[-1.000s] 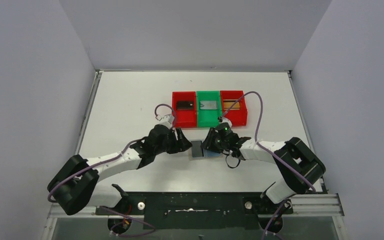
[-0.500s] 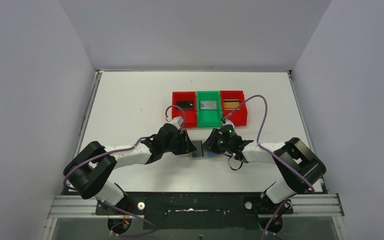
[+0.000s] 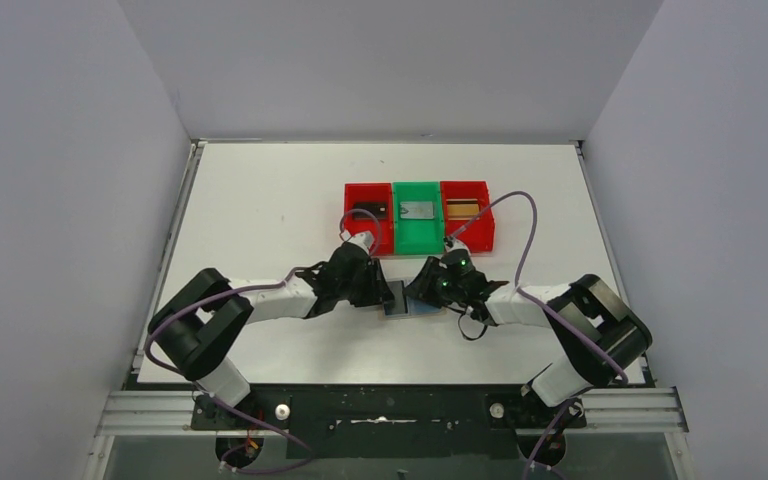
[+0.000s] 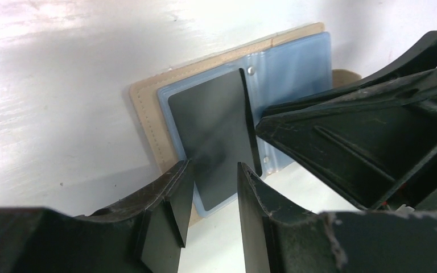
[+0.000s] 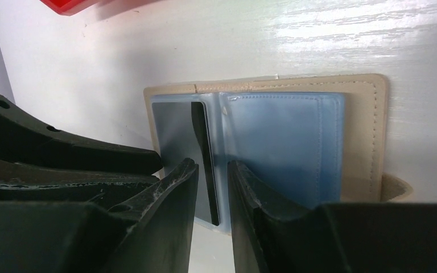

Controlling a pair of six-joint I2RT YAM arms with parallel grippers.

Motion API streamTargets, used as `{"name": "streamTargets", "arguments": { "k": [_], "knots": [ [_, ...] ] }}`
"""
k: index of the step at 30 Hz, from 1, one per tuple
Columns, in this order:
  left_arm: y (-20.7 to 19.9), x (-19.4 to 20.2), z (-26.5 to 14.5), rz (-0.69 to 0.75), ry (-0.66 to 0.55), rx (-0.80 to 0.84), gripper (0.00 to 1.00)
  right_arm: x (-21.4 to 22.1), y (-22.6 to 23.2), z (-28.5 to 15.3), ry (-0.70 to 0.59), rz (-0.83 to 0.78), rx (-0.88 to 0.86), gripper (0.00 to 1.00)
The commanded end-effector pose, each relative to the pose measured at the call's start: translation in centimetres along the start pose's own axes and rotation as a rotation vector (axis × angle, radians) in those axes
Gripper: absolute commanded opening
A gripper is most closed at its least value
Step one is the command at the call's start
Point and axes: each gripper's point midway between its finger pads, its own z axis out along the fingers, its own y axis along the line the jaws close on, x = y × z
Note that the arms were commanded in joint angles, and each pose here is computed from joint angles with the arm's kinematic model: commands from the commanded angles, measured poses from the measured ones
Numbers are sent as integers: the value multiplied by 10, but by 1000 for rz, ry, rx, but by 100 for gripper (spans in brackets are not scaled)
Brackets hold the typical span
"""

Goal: Take the credit cards out of the card holder

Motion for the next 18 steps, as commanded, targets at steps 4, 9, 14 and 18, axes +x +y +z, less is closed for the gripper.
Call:
{"name": "streamTargets", "arguments": {
  "k": [4, 9, 14, 18],
  "knots": [
    [6, 2, 4, 25, -2, -32, 33, -4, 2, 2, -17, 13, -34, 28],
    [13, 12, 8, 30, 21, -39, 32, -1, 3, 4, 3, 10, -56, 28],
    [24, 18, 4, 27, 28, -66, 28, -1, 4, 4, 6, 13, -64, 26],
    [26, 19, 3, 30, 27, -72, 26, -2, 4, 4, 3, 16, -68, 23]
  ]
}}
